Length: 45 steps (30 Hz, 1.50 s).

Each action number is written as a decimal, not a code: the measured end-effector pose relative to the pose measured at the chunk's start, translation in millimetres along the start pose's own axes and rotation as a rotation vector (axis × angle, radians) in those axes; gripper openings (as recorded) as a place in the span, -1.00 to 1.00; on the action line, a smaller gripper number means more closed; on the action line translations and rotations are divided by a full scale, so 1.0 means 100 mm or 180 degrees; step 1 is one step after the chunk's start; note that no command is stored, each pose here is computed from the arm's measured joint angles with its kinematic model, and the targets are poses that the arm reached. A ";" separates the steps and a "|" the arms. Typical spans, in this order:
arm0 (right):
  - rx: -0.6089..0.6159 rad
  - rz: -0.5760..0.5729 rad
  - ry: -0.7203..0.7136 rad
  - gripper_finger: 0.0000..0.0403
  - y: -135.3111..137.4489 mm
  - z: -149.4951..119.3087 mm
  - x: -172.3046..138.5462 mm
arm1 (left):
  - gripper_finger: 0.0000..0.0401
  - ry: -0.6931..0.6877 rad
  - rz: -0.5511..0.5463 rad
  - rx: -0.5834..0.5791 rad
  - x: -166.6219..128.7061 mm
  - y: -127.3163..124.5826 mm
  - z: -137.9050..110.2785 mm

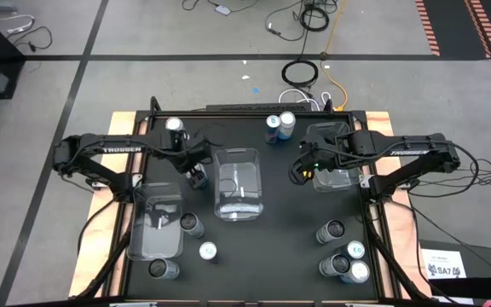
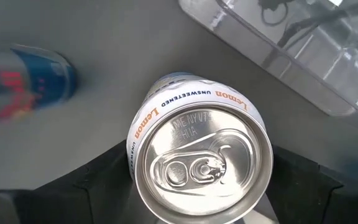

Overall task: Sort soda cans
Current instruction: Move the white and blue soda can to the top left of the table

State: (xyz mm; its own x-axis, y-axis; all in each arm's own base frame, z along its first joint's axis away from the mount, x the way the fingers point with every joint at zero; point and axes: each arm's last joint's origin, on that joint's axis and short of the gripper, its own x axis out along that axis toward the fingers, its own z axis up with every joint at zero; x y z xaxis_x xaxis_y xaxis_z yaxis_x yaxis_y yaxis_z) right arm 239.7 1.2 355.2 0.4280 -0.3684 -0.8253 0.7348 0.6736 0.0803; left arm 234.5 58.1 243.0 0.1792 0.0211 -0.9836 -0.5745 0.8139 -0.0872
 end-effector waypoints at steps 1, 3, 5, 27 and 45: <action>-0.0002 0.0000 0.0000 0.60 0.00 0.00 0.00 | 0.55 -0.0011 0.0005 0.0002 0.00 0.03 0.01; -0.0001 0.0000 0.0000 0.60 0.00 0.00 0.00 | 0.55 -0.0050 0.0004 0.0020 0.00 0.08 0.04; -0.0001 0.0000 0.0000 0.60 0.00 0.00 0.00 | 0.55 -0.0103 -0.0001 0.0008 -0.01 0.12 0.07; 0.0014 0.0025 -0.0020 0.60 0.01 0.01 0.00 | 0.55 -0.0712 0.0207 0.0204 -0.54 0.51 0.51; 0.0143 0.0040 -0.0005 0.60 0.01 0.01 0.00 | 0.55 -0.0218 0.0058 0.0287 0.08 0.99 1.16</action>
State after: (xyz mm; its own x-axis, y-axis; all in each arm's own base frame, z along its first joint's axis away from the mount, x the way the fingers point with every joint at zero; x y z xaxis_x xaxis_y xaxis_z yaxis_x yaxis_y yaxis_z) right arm 240.6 1.3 355.7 0.4383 -0.3612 -0.8231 0.7522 0.6487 0.1159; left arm 271.5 206.1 245.0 0.2252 0.0735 -0.9715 -0.5046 0.8618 -0.0518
